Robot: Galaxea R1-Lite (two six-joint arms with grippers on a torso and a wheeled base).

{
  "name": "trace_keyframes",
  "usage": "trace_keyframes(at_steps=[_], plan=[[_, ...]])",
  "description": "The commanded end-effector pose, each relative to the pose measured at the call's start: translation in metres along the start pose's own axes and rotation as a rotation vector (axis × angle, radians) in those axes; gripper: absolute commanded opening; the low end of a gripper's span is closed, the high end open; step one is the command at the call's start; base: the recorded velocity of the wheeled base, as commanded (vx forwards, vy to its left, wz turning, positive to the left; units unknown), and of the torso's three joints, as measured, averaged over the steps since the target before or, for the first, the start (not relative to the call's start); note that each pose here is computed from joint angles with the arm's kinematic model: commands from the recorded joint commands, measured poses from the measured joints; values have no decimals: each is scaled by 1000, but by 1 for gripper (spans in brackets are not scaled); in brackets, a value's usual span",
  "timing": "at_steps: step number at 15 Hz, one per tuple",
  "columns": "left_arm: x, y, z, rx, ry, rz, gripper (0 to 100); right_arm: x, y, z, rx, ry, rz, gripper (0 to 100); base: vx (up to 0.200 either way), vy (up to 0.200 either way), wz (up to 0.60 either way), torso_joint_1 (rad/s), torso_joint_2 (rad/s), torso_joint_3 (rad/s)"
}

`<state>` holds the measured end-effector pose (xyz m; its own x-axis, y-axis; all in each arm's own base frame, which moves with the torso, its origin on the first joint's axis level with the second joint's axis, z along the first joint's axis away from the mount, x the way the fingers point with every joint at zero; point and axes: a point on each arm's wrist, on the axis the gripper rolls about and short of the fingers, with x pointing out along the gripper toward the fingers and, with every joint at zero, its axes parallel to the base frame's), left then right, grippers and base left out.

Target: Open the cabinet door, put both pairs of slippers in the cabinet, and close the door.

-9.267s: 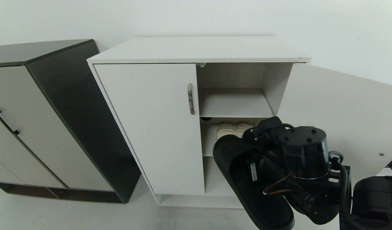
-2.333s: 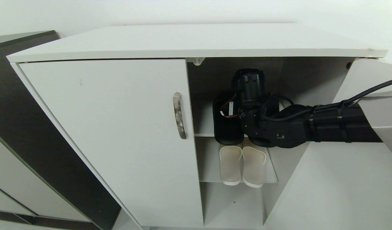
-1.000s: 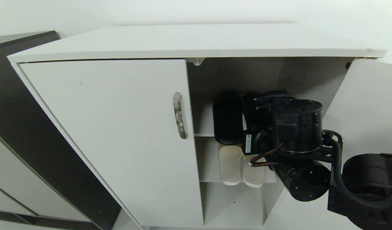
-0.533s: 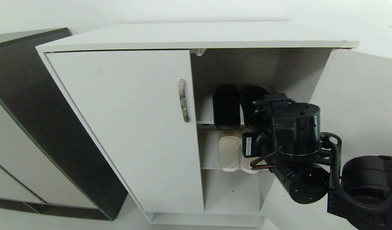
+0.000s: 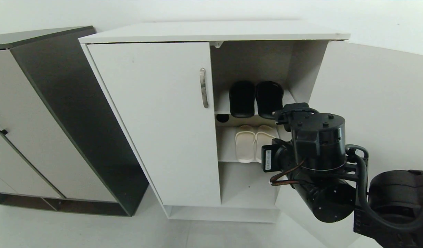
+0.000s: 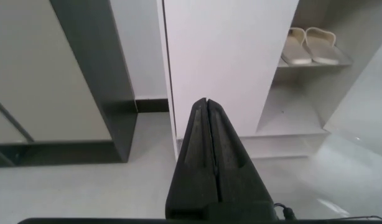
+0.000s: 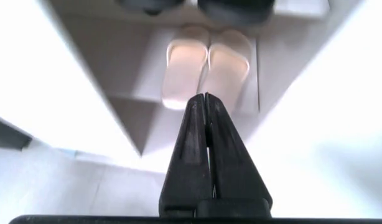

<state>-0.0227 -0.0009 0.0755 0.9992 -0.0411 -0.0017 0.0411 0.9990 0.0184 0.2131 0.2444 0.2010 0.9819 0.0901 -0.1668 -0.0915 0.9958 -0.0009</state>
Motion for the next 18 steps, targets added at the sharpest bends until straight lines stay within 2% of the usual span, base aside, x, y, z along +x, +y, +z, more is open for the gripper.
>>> trace_keyframes(at_steps=[1, 5, 18], plan=[[0, 0, 0, 0, 0, 0, 0, 1, 0, -2, -7, 5, 0, 0, -200, 0, 0, 2, -2, 2], [0, 0, 0, 0, 0, 0, 0, 0, 0, -4, -14, 10, 0, 0, -200, 0, 0, 5, 1, -1], [0, 0, 0, -2, 0, 1, 0, 1, 0, -7, -24, 18, -2, 0, 0, 0, 0, 0, 0, 0]])
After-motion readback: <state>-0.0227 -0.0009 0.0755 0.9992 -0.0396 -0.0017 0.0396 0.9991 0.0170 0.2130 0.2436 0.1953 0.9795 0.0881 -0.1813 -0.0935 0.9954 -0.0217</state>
